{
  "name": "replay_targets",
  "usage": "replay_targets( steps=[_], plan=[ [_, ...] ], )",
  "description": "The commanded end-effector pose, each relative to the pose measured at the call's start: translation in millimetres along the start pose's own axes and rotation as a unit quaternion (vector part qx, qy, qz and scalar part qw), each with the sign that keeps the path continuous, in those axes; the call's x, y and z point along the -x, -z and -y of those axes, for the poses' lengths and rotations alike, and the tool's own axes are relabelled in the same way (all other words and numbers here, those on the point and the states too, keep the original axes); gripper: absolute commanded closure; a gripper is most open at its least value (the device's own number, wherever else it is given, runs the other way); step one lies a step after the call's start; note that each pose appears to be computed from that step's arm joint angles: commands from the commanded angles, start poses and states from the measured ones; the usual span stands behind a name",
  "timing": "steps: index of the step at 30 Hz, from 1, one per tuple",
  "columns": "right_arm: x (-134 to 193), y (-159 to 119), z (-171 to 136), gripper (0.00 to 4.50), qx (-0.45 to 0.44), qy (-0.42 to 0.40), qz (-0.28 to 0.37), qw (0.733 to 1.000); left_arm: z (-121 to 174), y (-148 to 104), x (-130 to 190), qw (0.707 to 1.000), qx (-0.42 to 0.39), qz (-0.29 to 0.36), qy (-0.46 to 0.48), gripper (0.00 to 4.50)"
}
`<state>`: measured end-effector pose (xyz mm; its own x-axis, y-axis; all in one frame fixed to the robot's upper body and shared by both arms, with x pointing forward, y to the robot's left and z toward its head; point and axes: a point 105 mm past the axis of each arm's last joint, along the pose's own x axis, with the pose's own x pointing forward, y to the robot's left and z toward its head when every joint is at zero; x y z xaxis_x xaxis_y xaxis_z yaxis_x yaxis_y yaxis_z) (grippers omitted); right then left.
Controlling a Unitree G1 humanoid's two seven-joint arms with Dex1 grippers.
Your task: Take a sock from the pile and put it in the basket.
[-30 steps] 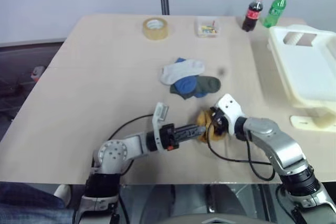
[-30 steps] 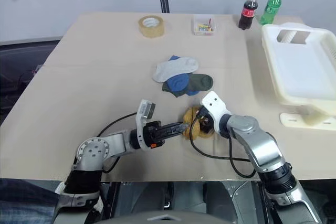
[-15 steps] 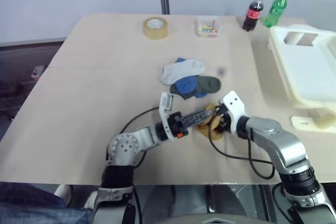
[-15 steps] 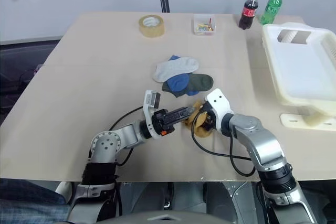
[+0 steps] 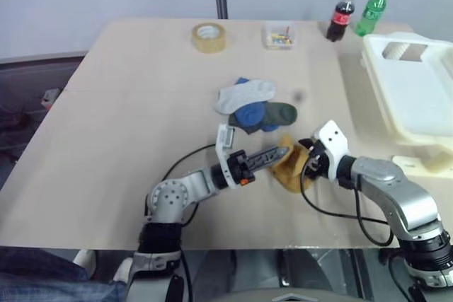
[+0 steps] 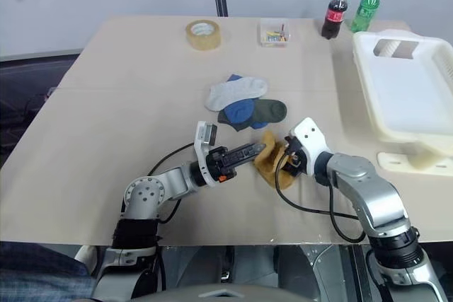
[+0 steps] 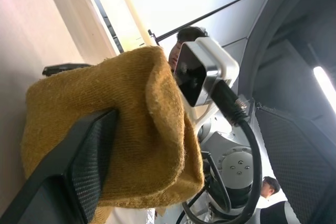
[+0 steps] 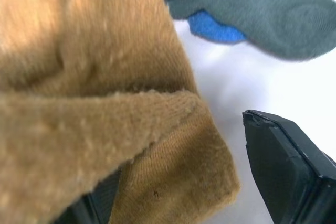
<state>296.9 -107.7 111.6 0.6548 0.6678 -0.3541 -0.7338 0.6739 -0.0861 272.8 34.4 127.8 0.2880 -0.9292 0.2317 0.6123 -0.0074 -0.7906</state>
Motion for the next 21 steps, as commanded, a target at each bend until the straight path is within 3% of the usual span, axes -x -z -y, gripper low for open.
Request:
replay_targets(
  steps=[1, 5, 12, 21],
  plan=[
    [4, -8, 6, 0.87, 0.031, 0.011, 0.007, 0.999, 5, -1, -2, 1.000, -0.005, -0.002, 0.017, 0.02],
    [-9, -1, 3, 0.03, 0.047, 0.009, -0.011, 0.999, 7, 4, -2, 1.000, -0.007, -0.014, 0.025, 0.00],
    [0, -6, 17, 0.03, 0.091, 0.026, -0.008, 0.995, 6, 2, 4, 1.000, -0.014, -0.014, 0.023, 0.00],
    [12, -15, 1, 0.03, 0.150, -0.064, 0.006, 0.987, 4, 3, 3, 1.000, -0.014, -0.017, 0.021, 0.00]
  ],
)
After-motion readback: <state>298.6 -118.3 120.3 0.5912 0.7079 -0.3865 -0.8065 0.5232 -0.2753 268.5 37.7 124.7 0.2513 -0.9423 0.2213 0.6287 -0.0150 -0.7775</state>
